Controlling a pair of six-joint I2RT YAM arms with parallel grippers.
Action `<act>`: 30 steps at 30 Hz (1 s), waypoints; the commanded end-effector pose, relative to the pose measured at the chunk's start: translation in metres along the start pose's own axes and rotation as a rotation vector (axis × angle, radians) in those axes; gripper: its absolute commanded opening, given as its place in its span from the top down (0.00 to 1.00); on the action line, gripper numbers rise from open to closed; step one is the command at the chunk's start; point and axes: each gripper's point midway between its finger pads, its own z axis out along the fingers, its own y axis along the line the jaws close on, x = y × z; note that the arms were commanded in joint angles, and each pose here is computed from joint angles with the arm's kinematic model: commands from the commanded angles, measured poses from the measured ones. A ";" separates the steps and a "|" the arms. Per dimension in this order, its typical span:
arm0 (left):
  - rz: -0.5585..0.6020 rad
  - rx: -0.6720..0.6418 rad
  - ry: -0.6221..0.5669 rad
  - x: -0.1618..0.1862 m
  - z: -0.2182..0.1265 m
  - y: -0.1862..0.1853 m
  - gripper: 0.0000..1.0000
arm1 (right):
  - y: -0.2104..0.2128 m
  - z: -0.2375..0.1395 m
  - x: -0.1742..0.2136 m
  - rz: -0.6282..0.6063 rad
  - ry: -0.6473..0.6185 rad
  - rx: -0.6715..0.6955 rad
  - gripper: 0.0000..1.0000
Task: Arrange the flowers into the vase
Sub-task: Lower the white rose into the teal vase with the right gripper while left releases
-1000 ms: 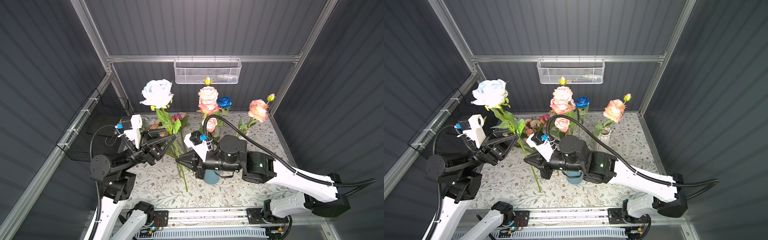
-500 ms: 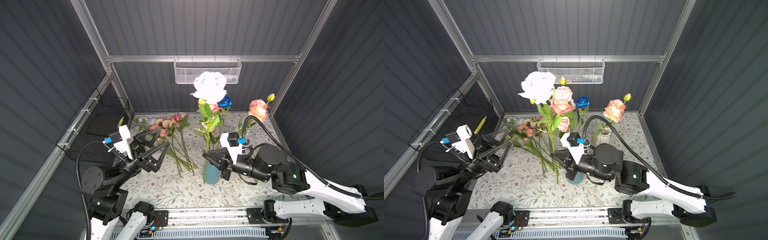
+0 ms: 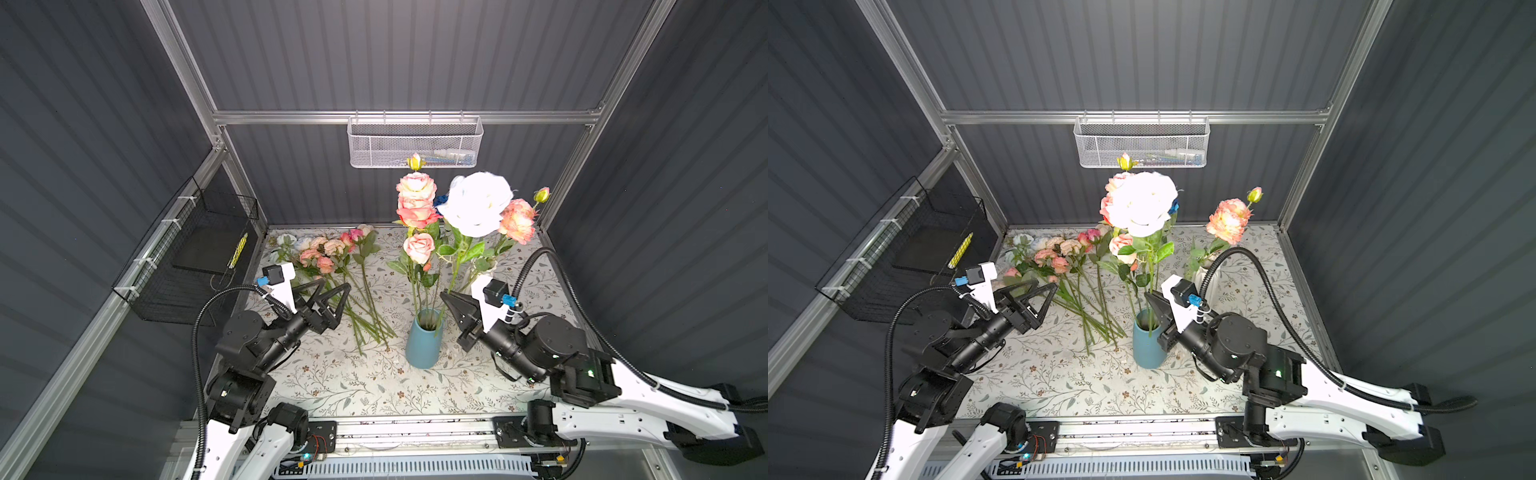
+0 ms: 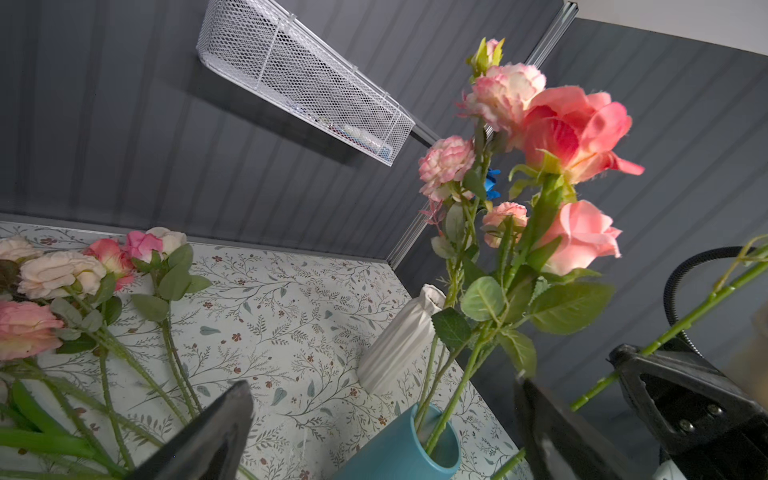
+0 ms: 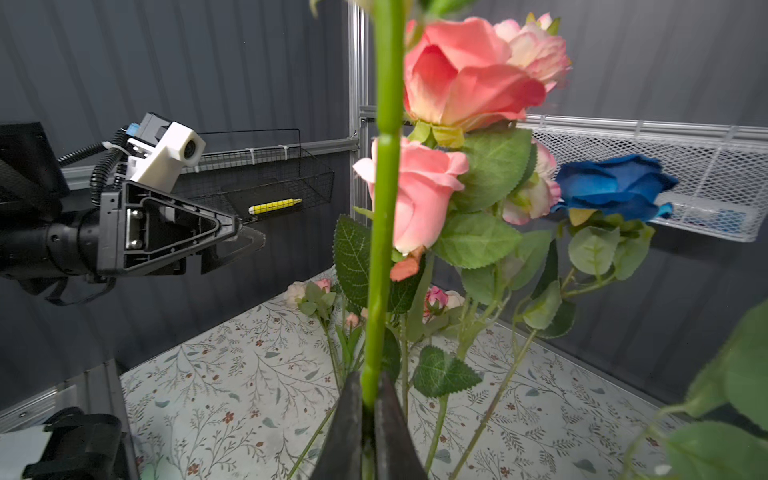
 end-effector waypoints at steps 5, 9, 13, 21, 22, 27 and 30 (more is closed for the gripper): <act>-0.032 -0.036 0.024 0.015 0.006 0.015 0.00 | -0.021 0.019 0.000 0.026 -0.081 0.090 1.00; -0.039 -0.044 0.040 0.021 0.008 0.019 0.00 | -0.024 0.024 0.034 0.066 -0.012 0.099 1.00; -0.049 -0.049 0.050 0.025 0.011 0.023 0.00 | -0.023 0.024 0.065 0.099 0.065 0.097 1.00; -0.077 -0.072 0.078 0.036 0.019 0.034 0.00 | -0.021 0.012 0.108 0.221 0.169 0.086 0.66; -0.085 -0.080 0.083 0.038 0.020 0.036 0.00 | -0.021 0.009 0.111 0.234 0.178 0.082 0.56; -0.101 -0.108 0.110 0.045 0.025 0.044 0.00 | -0.021 0.000 0.114 0.280 0.205 0.067 0.38; -0.120 -0.131 0.128 0.052 0.027 0.051 0.00 | -0.023 -0.008 0.115 0.313 0.208 0.065 0.34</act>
